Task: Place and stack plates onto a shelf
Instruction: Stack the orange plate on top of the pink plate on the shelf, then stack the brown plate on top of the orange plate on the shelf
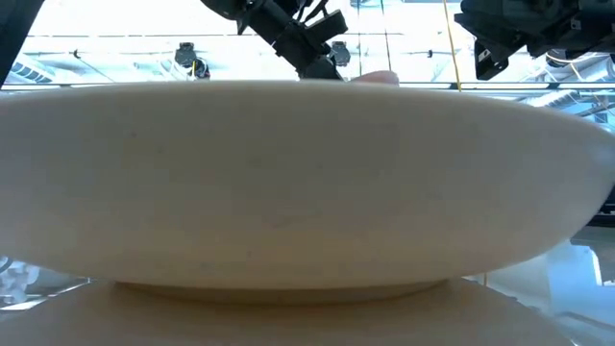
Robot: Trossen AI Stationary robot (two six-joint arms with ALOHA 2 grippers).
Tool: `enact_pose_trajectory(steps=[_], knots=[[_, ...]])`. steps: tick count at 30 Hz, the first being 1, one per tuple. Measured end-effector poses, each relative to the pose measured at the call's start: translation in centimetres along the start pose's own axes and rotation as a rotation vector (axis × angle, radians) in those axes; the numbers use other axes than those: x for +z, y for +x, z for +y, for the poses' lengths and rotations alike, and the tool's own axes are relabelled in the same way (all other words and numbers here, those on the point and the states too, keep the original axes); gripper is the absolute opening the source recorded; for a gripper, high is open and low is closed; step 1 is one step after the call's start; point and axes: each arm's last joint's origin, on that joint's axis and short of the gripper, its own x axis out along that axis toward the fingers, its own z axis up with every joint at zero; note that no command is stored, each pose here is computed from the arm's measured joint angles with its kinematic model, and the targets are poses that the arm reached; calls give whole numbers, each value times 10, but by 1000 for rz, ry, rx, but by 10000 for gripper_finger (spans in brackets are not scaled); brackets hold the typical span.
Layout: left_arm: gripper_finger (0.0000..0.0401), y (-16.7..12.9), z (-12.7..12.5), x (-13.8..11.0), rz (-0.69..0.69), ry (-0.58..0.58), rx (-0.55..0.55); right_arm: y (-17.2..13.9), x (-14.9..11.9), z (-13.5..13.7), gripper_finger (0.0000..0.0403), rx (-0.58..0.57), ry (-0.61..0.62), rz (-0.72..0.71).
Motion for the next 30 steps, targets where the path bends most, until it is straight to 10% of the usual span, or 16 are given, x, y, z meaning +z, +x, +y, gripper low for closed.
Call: enact_pose_trajectory(steps=[15, 30], knots=[[150, 0, 2, 1, 5, -35, 37, 0, 0, 0, 66, 0, -1, 3], [162, -32, 4, 18, 15, -48, 114, 0, -1, 0, 66, 0, 9, 8]])
